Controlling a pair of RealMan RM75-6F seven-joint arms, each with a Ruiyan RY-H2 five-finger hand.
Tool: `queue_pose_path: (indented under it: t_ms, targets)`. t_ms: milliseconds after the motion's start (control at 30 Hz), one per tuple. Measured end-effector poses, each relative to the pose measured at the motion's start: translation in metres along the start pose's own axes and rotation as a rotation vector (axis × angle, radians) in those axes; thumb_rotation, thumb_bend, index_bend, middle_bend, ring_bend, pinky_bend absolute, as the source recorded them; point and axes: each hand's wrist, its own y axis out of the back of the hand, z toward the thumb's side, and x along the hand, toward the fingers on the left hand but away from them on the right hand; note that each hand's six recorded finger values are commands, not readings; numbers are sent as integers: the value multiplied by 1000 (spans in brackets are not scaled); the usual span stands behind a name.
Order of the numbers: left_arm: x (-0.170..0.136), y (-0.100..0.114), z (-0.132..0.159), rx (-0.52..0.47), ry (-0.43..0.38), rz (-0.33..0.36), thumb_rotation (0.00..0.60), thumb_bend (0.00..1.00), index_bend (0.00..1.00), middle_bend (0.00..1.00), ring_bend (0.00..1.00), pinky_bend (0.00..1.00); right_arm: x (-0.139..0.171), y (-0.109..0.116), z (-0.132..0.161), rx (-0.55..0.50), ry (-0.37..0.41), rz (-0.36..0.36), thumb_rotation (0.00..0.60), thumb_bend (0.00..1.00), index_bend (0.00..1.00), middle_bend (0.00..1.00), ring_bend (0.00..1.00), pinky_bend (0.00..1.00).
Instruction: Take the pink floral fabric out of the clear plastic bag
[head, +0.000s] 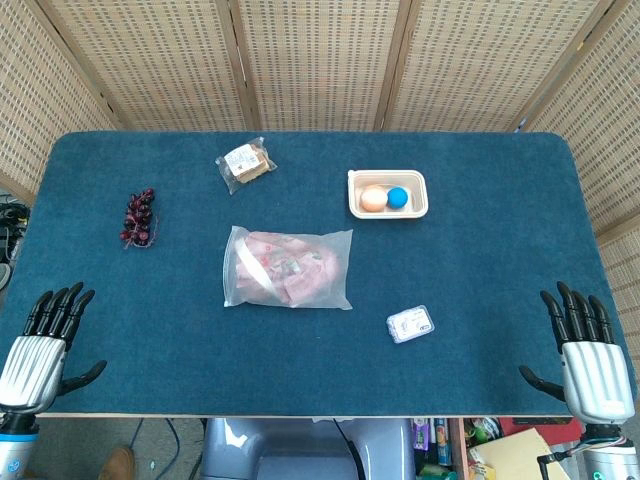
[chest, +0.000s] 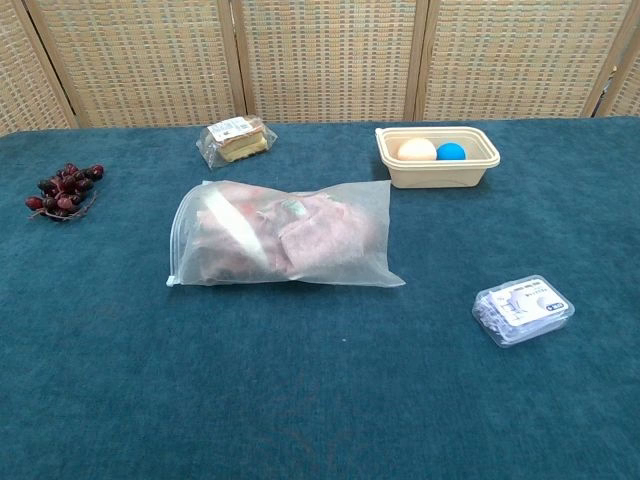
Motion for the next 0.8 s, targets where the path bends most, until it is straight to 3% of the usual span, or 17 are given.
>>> queue_pose_path:
  t_ms: [333, 533, 800]
  targets:
    - [0, 1, 0, 0, 5, 8, 600, 199, 0, 0, 0, 0, -4, -2, 2, -25, 15, 15, 600, 0, 0, 0, 0, 0]
    - [4, -2, -3, 8, 22, 2, 600, 200, 0, 0, 0, 0, -33, -7, 24, -35, 132, 40, 600, 0, 0, 0, 0, 0]
    - [10, -4, -7, 16, 42, 2, 600, 201, 0, 0, 0, 0, -87, -7, 83, -74, 336, 101, 600, 0, 0, 0, 0, 0]
